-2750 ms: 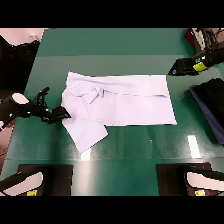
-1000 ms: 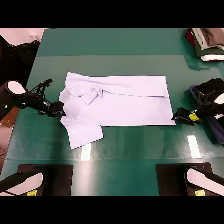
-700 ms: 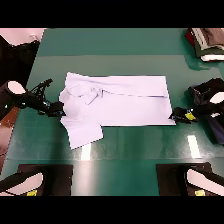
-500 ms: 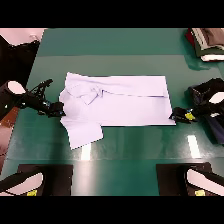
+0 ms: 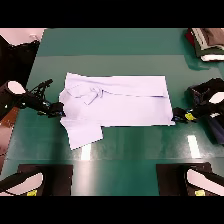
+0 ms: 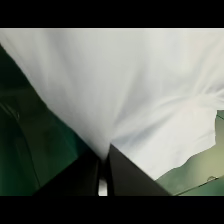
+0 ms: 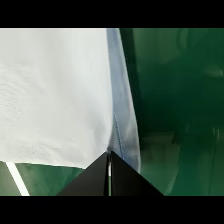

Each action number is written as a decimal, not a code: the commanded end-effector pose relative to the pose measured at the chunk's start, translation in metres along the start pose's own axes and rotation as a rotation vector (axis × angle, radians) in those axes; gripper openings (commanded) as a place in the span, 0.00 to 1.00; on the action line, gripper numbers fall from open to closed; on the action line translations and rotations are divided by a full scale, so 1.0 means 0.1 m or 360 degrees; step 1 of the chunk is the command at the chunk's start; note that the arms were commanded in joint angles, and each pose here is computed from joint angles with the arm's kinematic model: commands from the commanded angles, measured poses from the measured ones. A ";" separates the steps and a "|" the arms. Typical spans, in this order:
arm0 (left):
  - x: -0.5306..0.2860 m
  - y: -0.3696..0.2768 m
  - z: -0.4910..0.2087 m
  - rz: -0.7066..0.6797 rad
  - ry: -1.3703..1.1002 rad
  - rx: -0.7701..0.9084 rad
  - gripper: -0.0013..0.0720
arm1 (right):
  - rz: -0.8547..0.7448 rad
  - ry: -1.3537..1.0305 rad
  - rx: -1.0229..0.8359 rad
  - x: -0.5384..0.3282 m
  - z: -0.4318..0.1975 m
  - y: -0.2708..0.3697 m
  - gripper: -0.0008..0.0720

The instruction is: Fold the shirts.

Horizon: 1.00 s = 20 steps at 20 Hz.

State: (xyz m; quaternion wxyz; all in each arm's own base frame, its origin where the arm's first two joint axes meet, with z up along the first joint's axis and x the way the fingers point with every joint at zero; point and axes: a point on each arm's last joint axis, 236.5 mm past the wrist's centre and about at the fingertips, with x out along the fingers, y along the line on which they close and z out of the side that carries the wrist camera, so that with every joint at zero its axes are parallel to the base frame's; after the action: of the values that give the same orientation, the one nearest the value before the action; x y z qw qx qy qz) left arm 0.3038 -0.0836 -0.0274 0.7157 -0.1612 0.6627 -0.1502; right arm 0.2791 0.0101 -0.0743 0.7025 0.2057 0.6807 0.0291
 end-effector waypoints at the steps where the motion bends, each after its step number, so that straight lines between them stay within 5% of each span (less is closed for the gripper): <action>1: 0.00 0.00 0.00 0.0000 0.0000 0.0002 0.06 | -0.0002 -0.0006 -0.0006 -0.03 -0.01 0.00 0.03; 10: -0.29 -0.16 0.13 -0.0016 -0.0022 0.0112 0.06 | -0.0097 0.0032 -0.0100 -0.33 -0.09 -0.04 0.04; 11: -0.27 -0.14 0.08 -0.0008 0.0011 0.0111 0.06 | -0.0096 0.0092 -0.0089 -0.27 -0.14 -0.06 0.20; 12: -0.26 -0.11 0.01 0.0003 0.0059 0.0111 0.06 | -0.0105 0.0124 -0.0080 -0.22 -0.14 -0.10 0.53; 13: -0.26 -0.09 -0.05 0.0015 0.0096 0.0114 0.06 | -0.0098 0.0137 -0.0068 -0.16 -0.13 -0.10 0.66; 20: -0.26 -0.06 -0.05 0.0036 0.0096 0.0117 0.06 | -0.0096 0.0215 -0.0118 0.20 -0.08 0.01 0.66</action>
State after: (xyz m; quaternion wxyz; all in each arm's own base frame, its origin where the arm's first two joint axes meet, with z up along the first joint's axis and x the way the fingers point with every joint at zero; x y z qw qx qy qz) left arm 0.2972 -0.0791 -0.0014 0.7029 -0.1247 0.6788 -0.1720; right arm 0.2710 0.0111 -0.0798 0.6699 0.1647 0.7228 0.0407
